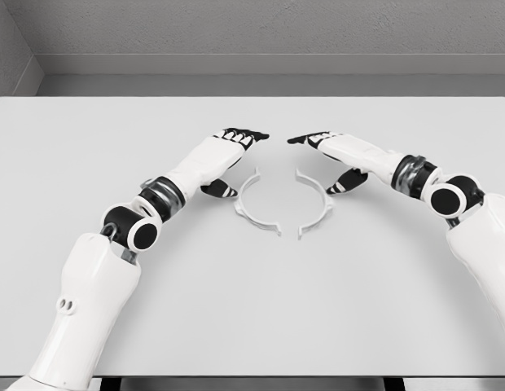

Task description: Assemble PVC drainage pipe clamps

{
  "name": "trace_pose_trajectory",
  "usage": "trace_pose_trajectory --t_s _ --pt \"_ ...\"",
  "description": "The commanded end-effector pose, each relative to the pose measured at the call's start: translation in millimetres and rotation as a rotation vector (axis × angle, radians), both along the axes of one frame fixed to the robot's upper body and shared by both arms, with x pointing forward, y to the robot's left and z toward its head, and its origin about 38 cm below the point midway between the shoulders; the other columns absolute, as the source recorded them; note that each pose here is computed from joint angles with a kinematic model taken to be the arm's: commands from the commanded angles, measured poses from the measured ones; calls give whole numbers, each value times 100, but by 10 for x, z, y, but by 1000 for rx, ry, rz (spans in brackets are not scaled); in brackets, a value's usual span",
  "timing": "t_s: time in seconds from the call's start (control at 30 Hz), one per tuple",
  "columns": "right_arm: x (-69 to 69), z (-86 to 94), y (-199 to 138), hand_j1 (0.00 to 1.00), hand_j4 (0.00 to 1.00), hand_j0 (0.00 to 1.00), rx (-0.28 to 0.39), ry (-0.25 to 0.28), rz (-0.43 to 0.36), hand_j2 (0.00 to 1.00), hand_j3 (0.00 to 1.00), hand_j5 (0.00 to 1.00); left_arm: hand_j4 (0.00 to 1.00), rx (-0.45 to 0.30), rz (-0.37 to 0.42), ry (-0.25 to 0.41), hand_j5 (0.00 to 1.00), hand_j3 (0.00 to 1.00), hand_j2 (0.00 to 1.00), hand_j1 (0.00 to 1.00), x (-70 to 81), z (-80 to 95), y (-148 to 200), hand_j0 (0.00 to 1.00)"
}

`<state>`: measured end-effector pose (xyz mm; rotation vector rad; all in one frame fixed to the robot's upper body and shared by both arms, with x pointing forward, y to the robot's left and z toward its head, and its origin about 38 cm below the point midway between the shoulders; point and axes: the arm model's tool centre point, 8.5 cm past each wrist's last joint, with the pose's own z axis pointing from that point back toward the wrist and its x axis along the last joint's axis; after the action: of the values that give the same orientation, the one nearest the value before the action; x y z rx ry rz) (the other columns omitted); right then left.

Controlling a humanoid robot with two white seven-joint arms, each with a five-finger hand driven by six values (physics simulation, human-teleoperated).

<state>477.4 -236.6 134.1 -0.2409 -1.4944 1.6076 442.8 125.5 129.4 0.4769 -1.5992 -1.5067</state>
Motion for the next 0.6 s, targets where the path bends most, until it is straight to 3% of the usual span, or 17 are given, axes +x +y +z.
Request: trace_pose_trajectory --t_s 0.0,0.37,0.5,0.57 --pt "0 9 2 100 100 100 9 0 0 100 100 100 100 -4 0 1 100 100 100 100 0 1 -3 100" --pt "37 64 -83 100 100 100 23 -15 -30 100 100 100 100 -17 -17 1 100 100 100 100 -23 12 -109 100" --pt "24 55 -138 100 100 100 2 -12 -32 100 100 100 100 -22 -21 1 100 100 100 100 -27 16 -138 100" --pt "4 69 -320 100 100 100 -33 -13 -50 100 100 100 100 -23 -21 1 100 100 100 100 -28 17 -144 100"
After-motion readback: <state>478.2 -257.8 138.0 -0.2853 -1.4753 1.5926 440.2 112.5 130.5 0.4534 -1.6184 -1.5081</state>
